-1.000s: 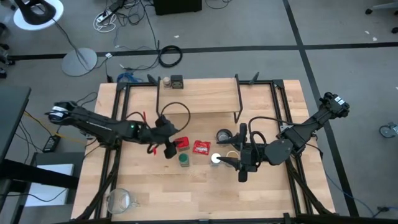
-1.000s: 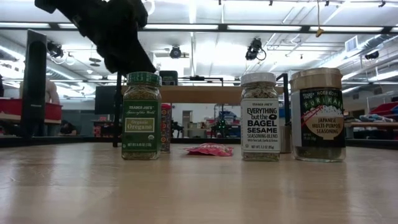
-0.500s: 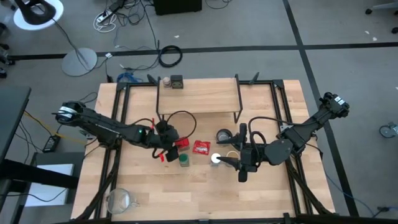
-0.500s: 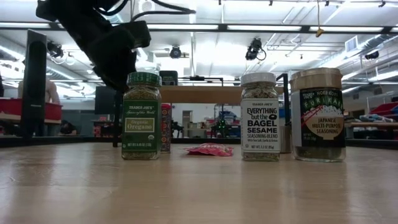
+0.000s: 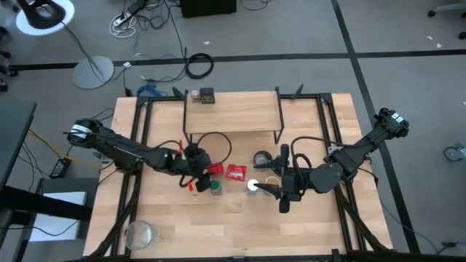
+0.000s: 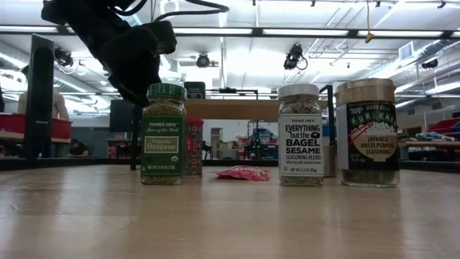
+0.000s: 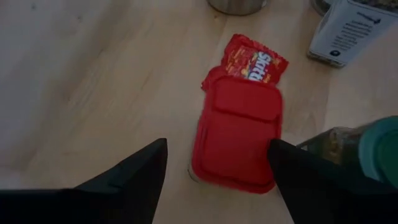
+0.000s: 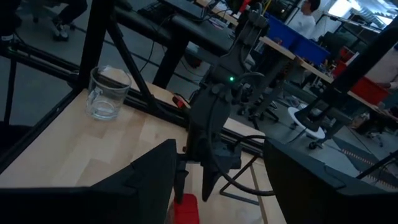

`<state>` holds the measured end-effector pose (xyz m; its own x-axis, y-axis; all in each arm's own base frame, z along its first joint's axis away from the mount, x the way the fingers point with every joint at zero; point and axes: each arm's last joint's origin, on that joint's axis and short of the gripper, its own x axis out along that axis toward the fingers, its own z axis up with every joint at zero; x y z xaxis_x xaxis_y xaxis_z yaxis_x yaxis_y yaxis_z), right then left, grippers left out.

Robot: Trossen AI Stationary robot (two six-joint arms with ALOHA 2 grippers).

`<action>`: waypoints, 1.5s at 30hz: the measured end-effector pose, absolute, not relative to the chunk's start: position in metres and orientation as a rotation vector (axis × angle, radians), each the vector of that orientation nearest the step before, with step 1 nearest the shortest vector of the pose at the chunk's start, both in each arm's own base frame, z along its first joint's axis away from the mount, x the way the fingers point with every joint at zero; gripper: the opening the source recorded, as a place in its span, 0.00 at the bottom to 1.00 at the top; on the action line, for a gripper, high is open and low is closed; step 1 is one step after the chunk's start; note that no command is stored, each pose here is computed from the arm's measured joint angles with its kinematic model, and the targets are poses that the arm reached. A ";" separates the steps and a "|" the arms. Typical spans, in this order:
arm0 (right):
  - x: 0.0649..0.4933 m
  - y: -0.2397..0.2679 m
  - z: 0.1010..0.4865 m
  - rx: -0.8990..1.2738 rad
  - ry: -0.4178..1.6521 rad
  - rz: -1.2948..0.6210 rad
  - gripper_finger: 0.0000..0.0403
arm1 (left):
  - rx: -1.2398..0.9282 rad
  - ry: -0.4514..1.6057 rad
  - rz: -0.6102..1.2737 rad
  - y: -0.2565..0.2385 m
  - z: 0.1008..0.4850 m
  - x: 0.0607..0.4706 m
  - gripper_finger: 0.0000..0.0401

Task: Shelf spices
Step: Put the red seasoning can on the shelf

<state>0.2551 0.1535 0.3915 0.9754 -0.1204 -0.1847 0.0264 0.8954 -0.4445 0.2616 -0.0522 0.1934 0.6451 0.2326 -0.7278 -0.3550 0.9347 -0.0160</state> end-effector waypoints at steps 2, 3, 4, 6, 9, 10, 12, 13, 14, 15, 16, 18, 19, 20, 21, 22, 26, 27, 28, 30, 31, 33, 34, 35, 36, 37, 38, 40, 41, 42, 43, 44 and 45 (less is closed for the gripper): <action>0.255 0.153 0.391 -0.458 0.212 -0.076 0.60 | -0.160 0.823 0.333 -0.053 0.197 0.262 0.71; 0.255 0.153 0.391 -0.458 0.212 -0.076 0.60 | -0.155 0.831 0.334 -0.054 0.199 0.263 0.71; 0.255 0.153 0.391 -0.458 0.212 -0.076 0.60 | -0.148 0.836 0.338 -0.054 0.202 0.263 0.71; 0.255 0.153 0.391 -0.459 0.212 -0.076 0.60 | -0.128 0.832 0.342 -0.054 0.205 0.265 0.71; 0.255 0.153 0.391 -0.461 0.214 -0.076 0.60 | -0.100 0.850 0.334 -0.054 0.206 0.264 0.71; 0.255 0.153 0.391 -0.461 0.216 -0.076 0.60 | -0.091 0.853 0.329 -0.054 0.205 0.264 0.71; 0.255 0.153 0.391 -0.462 0.217 -0.076 0.60 | -0.067 0.863 0.317 -0.054 0.204 0.264 0.71; 0.255 0.153 0.391 -0.462 0.217 -0.076 0.60 | -0.053 0.866 0.310 -0.054 0.204 0.264 0.71; 0.255 0.153 0.391 -0.463 0.217 -0.075 0.60 | -0.035 0.867 0.300 -0.054 0.204 0.264 0.71; 0.255 0.153 0.391 -0.463 0.217 -0.076 0.60 | -0.013 0.870 0.286 -0.054 0.205 0.264 0.71; 0.255 0.153 0.391 -0.462 0.217 -0.075 0.60 | 0.008 0.872 0.273 -0.054 0.205 0.265 0.71; 0.255 0.153 0.391 -0.463 0.217 -0.076 0.60 | 0.056 0.868 0.239 -0.055 0.205 0.266 0.71; 0.255 0.153 0.391 -0.463 0.217 -0.075 0.60 | 0.082 0.865 0.224 -0.055 0.206 0.266 0.71; 0.255 0.153 0.391 -0.462 0.216 -0.076 0.60 | 0.108 0.865 0.209 -0.055 0.206 0.267 0.71; 0.255 0.153 0.391 -0.463 0.217 -0.075 0.60 | 0.132 0.868 0.191 -0.055 0.206 0.267 0.71; 0.255 0.153 0.391 -0.463 0.217 -0.075 0.60 | 0.156 0.869 0.176 -0.055 0.206 0.267 0.71; 0.255 0.153 0.391 -0.462 0.216 -0.076 0.60 | 0.194 0.873 0.120 -0.055 0.206 0.268 0.71; 0.255 0.153 0.391 -0.462 0.216 -0.076 0.60 | 0.193 0.878 0.105 -0.054 0.206 0.268 0.71; 0.255 0.153 0.391 -0.462 0.216 -0.076 0.60 | 0.193 0.883 0.103 -0.053 0.205 0.269 0.71; 0.255 0.153 0.391 -0.462 0.216 -0.075 0.60 | 0.190 0.902 0.098 -0.052 0.201 0.270 0.71; 0.255 0.153 0.391 -0.461 0.215 -0.076 0.60 | 0.191 0.910 0.099 -0.051 0.199 0.271 0.71; 0.255 0.153 0.391 -0.461 0.215 -0.076 0.60 | 0.203 0.926 0.097 -0.051 0.194 0.273 0.71; 0.255 0.153 0.391 -0.461 0.214 -0.076 0.60 | 0.212 0.934 0.095 -0.050 0.192 0.275 0.71; 0.255 0.153 0.391 -0.461 0.215 -0.075 0.60 | 0.214 0.939 0.095 -0.050 0.190 0.276 0.71; 0.255 0.153 0.391 -0.461 0.214 -0.075 0.60 | 0.212 0.945 0.094 -0.049 0.188 0.277 0.71; 0.255 0.153 0.391 -0.461 0.215 -0.076 0.60 | 0.211 0.951 0.093 -0.049 0.186 0.278 0.71; 0.255 0.153 0.391 -0.461 0.214 -0.076 0.60 | 0.209 0.952 0.091 -0.049 0.184 0.280 0.71; 0.255 0.153 0.391 -0.461 0.214 -0.076 0.60 | 0.206 0.949 0.092 -0.049 0.181 0.282 0.70; 0.255 0.153 0.391 -0.461 0.214 -0.076 0.60 | 0.204 0.941 0.092 -0.049 0.181 0.283 0.70; 0.255 0.153 0.391 -0.461 0.214 -0.076 0.60 | 0.202 0.936 0.093 -0.048 0.181 0.284 0.69; 0.255 0.153 0.391 -0.461 0.214 -0.076 0.60 | 0.196 0.929 0.096 -0.048 0.181 0.284 0.68; 0.255 0.153 0.391 -0.461 0.214 -0.075 0.60 | 0.185 0.917 0.102 -0.047 0.182 0.285 0.66; 0.255 0.153 0.391 -0.461 0.215 -0.076 0.60 | 0.167 0.908 0.111 -0.047 0.183 0.286 0.63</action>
<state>0.2551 0.1533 0.3911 0.9747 -0.1209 -0.1881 0.0241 0.8933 -0.4488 0.2862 -0.0466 0.1827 0.6107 0.1662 -0.7742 -0.0248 0.9813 0.1911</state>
